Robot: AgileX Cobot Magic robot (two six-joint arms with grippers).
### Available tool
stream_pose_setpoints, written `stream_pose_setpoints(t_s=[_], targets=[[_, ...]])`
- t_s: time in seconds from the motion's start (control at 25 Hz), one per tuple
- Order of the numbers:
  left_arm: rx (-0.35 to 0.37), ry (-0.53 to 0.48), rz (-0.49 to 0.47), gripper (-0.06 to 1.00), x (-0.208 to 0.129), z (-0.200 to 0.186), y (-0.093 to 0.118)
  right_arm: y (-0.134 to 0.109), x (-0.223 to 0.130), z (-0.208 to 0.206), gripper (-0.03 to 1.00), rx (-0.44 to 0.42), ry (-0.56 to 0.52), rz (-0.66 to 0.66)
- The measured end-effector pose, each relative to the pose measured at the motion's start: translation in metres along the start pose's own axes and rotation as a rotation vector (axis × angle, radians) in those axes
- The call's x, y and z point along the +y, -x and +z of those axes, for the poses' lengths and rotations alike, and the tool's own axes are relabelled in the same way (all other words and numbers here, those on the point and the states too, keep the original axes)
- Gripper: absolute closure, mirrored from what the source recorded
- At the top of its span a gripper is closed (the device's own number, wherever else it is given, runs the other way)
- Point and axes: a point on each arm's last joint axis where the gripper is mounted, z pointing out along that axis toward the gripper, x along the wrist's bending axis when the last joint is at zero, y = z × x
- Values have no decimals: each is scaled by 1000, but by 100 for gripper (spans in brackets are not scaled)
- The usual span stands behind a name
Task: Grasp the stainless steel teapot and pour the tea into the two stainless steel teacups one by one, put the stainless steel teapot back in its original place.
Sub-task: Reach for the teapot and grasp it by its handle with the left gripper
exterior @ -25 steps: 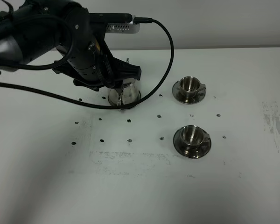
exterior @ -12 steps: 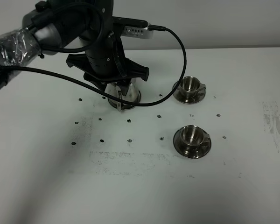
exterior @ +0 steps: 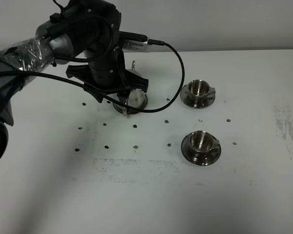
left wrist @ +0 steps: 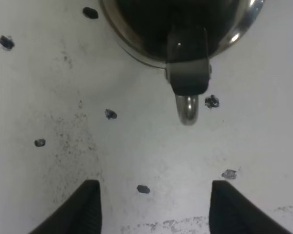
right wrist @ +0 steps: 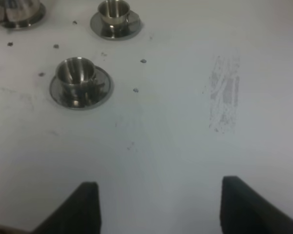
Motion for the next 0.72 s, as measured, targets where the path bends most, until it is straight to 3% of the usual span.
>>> stream_pose_setpoints(t_s=[0.36,0.72], targets=[[-64,19,-19,45,6,16,7,0,0,0,42,0,0,1],[-79,41,-36,45,9,20,9,0,0,0,42,0,0,1]])
